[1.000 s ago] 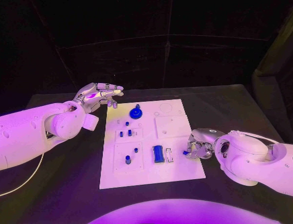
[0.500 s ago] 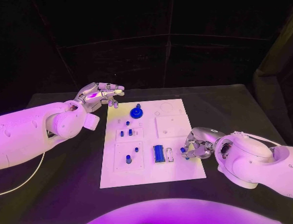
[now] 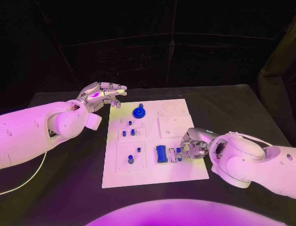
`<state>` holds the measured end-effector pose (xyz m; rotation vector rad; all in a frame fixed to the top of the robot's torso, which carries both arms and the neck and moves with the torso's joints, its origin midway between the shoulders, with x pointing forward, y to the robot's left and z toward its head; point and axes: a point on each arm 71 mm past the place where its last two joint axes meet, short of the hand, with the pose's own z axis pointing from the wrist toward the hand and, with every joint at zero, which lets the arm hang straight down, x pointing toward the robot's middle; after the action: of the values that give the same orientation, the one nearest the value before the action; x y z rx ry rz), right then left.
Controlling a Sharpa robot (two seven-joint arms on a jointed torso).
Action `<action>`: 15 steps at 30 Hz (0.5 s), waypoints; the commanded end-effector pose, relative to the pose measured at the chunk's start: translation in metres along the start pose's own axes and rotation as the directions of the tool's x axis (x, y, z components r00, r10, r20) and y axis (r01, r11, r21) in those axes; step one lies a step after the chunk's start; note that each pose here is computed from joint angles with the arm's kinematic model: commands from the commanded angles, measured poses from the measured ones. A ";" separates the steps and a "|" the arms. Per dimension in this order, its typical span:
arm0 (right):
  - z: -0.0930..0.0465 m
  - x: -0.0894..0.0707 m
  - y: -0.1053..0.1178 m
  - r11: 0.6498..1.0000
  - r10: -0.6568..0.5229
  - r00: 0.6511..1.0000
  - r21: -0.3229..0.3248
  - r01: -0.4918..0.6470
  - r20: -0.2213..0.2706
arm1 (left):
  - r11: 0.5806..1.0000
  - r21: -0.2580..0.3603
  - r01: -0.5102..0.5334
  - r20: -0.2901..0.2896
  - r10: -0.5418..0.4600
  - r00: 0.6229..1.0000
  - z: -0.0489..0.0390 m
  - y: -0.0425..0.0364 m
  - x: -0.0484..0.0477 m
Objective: Assemble the parts on the task board
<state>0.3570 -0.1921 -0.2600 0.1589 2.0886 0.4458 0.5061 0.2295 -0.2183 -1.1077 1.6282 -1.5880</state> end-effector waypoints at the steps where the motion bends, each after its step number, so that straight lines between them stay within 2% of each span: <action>1: 0.002 0.002 0.001 0.999 0.039 0.999 0.019 -0.038 -0.021 | 1.000 0.005 0.003 -0.014 -0.003 1.000 0.0001 -0.0013 0.0015; 15: 0.009 0.006 0.007 0.998 0.063 0.997 0.016 -0.063 -0.040 | 1.000 0.000 0.005 -0.020 -0.005 1.000 0.0003 -0.0010 0.0022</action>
<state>0.3610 -0.1816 -0.2659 0.2058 2.1260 0.4688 0.5059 0.2290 -0.2184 -1.1077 1.6331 -1.5904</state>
